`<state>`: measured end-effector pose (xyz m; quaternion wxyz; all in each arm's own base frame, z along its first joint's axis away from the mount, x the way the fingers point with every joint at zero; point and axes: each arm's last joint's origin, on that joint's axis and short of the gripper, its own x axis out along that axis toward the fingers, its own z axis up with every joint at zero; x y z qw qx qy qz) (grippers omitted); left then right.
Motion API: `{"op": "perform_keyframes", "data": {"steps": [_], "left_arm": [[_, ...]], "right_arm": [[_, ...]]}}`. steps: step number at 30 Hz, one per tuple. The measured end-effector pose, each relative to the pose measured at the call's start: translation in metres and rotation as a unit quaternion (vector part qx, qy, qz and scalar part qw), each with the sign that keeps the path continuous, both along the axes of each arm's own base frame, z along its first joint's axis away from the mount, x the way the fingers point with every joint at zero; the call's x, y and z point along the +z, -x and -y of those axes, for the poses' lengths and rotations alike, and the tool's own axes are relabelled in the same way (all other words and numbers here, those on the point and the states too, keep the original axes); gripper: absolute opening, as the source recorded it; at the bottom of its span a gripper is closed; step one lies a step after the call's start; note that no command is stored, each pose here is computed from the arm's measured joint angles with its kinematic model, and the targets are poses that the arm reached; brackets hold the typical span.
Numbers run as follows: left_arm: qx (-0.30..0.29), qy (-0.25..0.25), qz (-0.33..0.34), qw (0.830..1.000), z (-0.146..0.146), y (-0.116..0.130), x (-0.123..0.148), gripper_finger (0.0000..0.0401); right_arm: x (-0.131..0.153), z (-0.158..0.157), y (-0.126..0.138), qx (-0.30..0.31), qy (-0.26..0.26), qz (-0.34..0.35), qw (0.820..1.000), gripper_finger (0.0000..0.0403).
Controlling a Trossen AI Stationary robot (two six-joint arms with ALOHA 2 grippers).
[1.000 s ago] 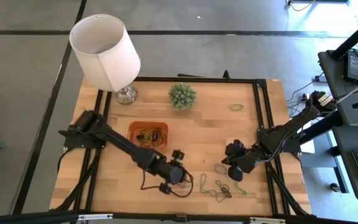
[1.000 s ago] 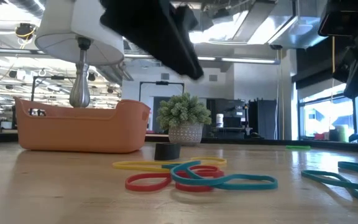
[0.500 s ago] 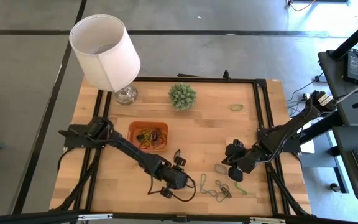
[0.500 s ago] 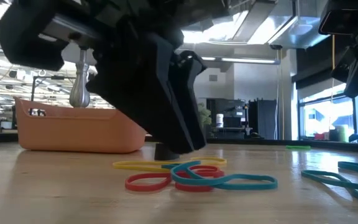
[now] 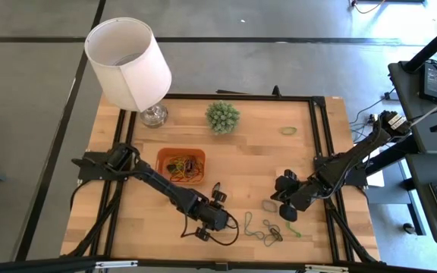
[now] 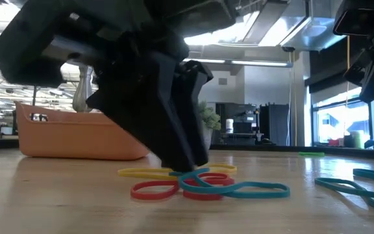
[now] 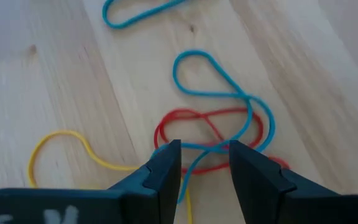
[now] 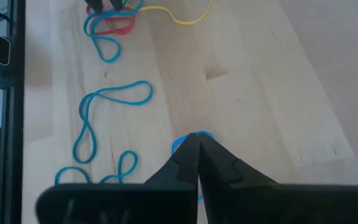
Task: Pick and place rubber bands into bin
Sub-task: Put the blue rubber band into the orange bin
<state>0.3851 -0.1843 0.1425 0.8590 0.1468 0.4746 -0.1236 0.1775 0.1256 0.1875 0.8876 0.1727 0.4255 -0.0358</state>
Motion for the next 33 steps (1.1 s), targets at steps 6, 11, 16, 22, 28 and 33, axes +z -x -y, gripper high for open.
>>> {"op": "perform_keyframes", "data": {"steps": [6,11,16,22,28,33], "left_arm": [[0.0,-0.007,-0.014,1.0,-0.001,0.002,-0.001,0.0129],[0.0,-0.007,-0.014,1.0,-0.001,0.002,-0.001,0.0129],[-0.001,-0.004,-0.018,1.0,-0.001,0.001,-0.008,0.0118],[0.005,0.014,-0.013,1.0,0.001,-0.002,-0.011,0.0078],[0.006,0.015,-0.012,1.0,0.001,-0.002,-0.01,0.0034],[0.007,0.018,-0.006,1.0,0.001,-0.001,-0.003,0.0004]], "right_arm": [[0.0,0.0,0.0,-0.005,-0.004,-0.001,1.0,0.0011],[0.0,0.0,0.0,-0.006,-0.006,0.001,1.0,0.0015],[0.0,0.0,-0.001,-0.008,-0.008,0.003,1.0,0.0016],[0.0,0.0,-0.001,-0.008,-0.008,0.003,1.0,0.0016],[0.0,0.0,-0.001,-0.008,-0.008,0.004,1.0,0.0016],[0.0,0.0,-0.001,-0.008,-0.008,0.004,1.0,0.0016]]}}
